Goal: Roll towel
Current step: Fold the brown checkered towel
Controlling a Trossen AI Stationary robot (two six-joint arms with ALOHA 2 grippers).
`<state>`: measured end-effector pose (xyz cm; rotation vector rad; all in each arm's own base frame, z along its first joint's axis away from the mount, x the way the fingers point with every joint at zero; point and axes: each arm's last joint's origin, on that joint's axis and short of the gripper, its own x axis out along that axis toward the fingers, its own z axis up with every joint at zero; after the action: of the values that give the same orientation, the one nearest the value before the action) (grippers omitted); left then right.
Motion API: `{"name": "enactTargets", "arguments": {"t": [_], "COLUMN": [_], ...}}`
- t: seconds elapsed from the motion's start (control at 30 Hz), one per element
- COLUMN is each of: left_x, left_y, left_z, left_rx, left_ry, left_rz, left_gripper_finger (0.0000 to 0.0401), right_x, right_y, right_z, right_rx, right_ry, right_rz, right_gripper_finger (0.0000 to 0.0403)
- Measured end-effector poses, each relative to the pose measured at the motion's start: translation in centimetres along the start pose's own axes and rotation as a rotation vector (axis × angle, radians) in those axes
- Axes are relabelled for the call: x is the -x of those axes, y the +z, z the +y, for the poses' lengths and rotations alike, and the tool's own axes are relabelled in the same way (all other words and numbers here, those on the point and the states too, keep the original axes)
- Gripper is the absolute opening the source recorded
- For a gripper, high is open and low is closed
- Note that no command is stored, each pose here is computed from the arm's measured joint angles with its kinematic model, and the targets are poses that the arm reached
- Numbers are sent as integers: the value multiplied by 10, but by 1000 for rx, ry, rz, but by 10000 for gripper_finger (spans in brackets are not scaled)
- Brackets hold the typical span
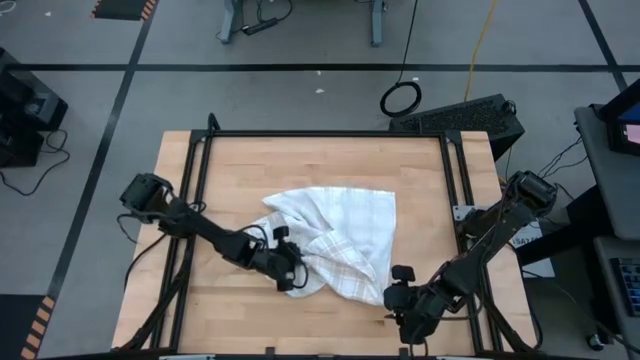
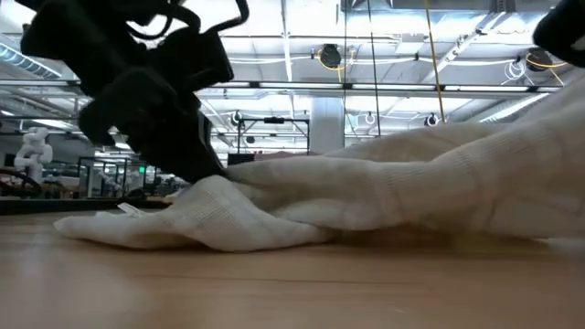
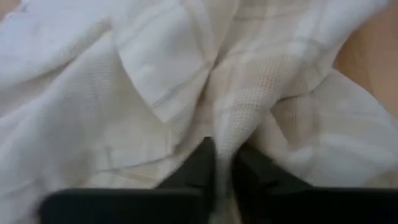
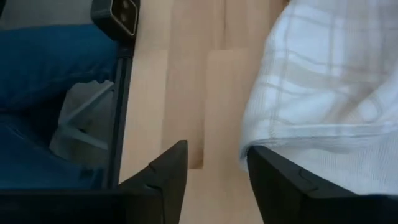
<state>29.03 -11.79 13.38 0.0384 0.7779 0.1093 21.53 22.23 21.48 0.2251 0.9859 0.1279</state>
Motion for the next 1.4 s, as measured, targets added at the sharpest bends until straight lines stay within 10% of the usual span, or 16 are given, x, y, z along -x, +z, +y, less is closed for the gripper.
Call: {"name": "enactTargets", "arguments": {"t": [0.4, 0.8, 1.03, 1.4], "left_x": [77, 84, 83, 89], "left_y": [25, 25, 10, 32], "left_z": [13, 15, 4, -8], "left_rx": [-219, -52, 24, 67], "left_ry": [76, 45, 26, 67], "left_rz": [-115, -118, -29, -309], "left_gripper_finger": [9, 58, 121, 198], "right_x": [-4, -57, -85, -107], "right_y": [20, 32, 28, 40], "right_z": [-8, -48, -60, -82], "right_rx": [34, 30, -40, -2], "right_ry": [-183, -542, -553, -562], "right_rz": [-270, -308, -249, -211], "right_gripper_finger": [146, 146, 146, 146]}}
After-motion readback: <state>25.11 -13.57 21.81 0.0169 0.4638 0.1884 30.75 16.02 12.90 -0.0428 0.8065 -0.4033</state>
